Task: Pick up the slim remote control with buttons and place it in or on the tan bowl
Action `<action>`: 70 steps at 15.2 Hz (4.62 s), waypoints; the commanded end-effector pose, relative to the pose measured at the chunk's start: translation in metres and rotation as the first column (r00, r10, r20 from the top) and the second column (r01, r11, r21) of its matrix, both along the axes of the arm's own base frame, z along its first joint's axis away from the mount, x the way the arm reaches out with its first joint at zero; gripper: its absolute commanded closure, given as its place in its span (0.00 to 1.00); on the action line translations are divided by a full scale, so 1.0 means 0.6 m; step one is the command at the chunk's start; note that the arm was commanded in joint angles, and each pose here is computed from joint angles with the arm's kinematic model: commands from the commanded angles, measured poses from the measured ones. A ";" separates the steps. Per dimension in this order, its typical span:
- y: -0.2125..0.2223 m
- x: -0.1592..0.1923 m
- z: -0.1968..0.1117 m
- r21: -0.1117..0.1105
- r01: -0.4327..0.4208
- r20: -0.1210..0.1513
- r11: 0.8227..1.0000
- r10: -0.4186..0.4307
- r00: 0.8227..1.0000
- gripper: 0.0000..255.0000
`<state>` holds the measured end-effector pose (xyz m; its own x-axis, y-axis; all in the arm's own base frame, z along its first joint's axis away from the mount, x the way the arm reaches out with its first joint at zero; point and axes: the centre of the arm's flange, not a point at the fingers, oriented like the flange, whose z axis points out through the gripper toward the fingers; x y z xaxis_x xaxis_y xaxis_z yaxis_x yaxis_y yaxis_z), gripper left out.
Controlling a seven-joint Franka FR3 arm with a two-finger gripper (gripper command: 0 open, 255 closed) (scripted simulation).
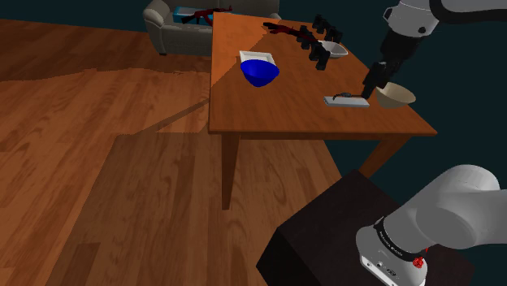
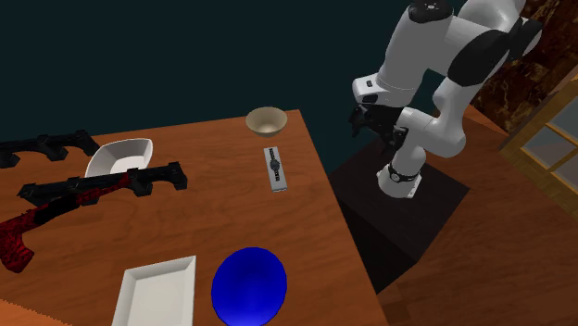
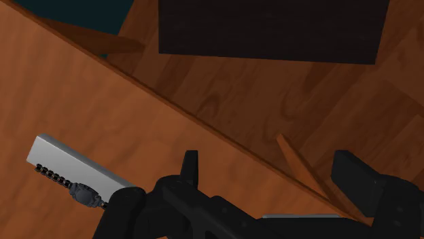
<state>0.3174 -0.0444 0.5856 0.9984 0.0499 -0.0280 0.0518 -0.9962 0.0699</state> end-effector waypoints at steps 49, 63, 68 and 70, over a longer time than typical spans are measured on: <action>-0.436 0.243 -0.330 0.065 -0.767 0.053 0.638 0.766 0.641 1.00; -0.436 0.243 -0.233 0.065 -0.767 0.053 0.638 0.766 0.641 1.00; -0.436 0.243 -0.189 0.065 -0.767 0.053 0.638 0.766 0.641 1.00; -0.436 0.243 -0.171 0.065 -0.767 0.053 0.638 0.766 0.641 1.00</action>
<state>0.4644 -0.3054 0.4777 0.6012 0.7986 0.0285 0.7987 -0.6016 0.0074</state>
